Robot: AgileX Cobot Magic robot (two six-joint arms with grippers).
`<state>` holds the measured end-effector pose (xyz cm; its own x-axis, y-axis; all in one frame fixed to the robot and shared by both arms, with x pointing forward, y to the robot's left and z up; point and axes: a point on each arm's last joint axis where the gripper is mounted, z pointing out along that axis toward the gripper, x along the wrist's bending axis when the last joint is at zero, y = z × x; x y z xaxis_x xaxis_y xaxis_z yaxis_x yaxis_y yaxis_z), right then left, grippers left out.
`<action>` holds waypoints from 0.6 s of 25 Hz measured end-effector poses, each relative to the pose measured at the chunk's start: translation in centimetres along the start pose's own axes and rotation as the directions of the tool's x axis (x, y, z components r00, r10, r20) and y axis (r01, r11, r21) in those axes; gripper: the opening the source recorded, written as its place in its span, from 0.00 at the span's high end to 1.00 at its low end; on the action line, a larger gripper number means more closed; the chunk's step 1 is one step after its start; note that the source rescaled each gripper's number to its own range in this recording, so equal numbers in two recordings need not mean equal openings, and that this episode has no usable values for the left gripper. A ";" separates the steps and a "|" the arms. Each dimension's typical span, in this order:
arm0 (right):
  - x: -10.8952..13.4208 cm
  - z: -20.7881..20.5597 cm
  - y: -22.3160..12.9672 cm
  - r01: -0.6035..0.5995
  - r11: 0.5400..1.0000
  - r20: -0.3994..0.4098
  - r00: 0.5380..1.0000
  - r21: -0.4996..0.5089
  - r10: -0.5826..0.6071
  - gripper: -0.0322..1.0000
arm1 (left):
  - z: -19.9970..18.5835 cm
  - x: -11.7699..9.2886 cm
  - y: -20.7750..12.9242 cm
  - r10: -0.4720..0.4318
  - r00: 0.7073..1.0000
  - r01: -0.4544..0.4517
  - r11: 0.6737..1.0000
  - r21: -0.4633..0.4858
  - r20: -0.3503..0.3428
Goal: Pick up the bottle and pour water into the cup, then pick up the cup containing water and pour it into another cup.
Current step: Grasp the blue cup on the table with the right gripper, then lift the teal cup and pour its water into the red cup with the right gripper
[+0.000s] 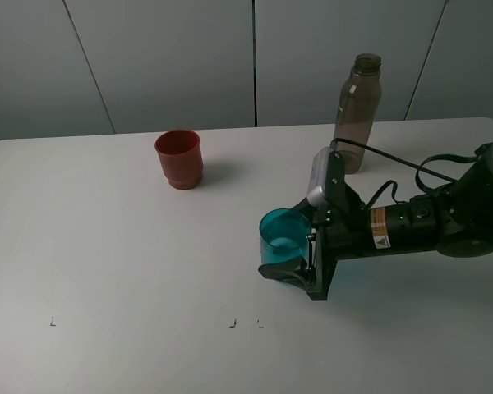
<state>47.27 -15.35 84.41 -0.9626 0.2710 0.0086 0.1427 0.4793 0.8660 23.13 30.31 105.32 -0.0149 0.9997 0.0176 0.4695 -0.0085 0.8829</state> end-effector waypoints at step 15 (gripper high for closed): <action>-0.1 0.0 0.1 0.008 1.000 0.002 1.000 -0.003 -0.008 0.90 | 0.0 0.0 0.0 0.000 1.000 0.000 1.000 0.000 0.000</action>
<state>47.37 -15.31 84.46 -0.9633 0.2684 0.0010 0.1343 0.4785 0.8678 23.13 30.31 105.32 -0.0149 0.9997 0.0176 0.4695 -0.0085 0.8829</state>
